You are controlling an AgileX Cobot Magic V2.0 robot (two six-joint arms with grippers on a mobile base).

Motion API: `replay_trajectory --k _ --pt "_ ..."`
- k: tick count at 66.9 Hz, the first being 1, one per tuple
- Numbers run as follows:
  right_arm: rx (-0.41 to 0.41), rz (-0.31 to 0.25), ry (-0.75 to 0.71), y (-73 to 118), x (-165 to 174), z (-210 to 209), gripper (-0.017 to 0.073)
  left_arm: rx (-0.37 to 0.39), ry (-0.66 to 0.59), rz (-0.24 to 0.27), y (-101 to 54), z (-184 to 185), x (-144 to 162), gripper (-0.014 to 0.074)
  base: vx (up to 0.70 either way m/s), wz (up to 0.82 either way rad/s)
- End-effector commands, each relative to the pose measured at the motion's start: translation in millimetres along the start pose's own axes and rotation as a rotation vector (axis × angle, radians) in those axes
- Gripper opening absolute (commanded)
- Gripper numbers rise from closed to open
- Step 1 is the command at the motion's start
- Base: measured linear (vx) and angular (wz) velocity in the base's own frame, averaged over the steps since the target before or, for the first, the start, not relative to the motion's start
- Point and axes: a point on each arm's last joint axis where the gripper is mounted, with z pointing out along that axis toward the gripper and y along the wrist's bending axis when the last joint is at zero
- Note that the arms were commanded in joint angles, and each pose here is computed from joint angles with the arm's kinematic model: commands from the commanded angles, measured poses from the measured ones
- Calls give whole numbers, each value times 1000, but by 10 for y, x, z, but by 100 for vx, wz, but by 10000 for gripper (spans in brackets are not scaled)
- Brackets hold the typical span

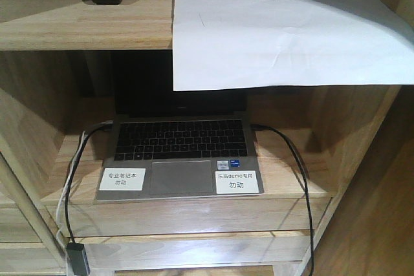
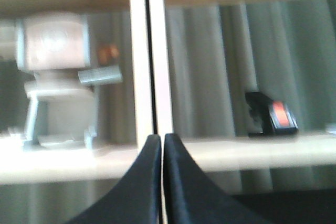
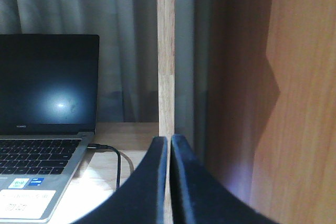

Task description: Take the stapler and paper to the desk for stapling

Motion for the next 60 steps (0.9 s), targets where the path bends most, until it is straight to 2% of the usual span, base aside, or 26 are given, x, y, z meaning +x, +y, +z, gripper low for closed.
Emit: replay_trajectory --k 1,12,25,36,47,54,60 --pt "-7 -15 -84 7 -66 -13 -9 3 91 -24 15 185 -247 -7 0 0" --pt "-7 -16 -85 7 -67 -13 -9 6 363 -23 27 500 -351 -7 0 0" --pt "-7 -16 -85 7 -67 -13 -9 10 480 -22 22 688 -236 -7 0 0" --pt "-7 -16 -85 7 -67 -13 -9 10 493 -22 21 714 -211 -7 0 0" --pt "-7 -16 -85 7 -67 -13 -9 10 443 -23 22 734 -255 1 0 0" --pt "-7 -16 -85 7 -67 -13 -9 9 419 -24 22 744 -281 36 0 0" --pt "-7 -16 -85 7 -67 -13 -9 9 404 -24 23 749 -293 102 0 0"
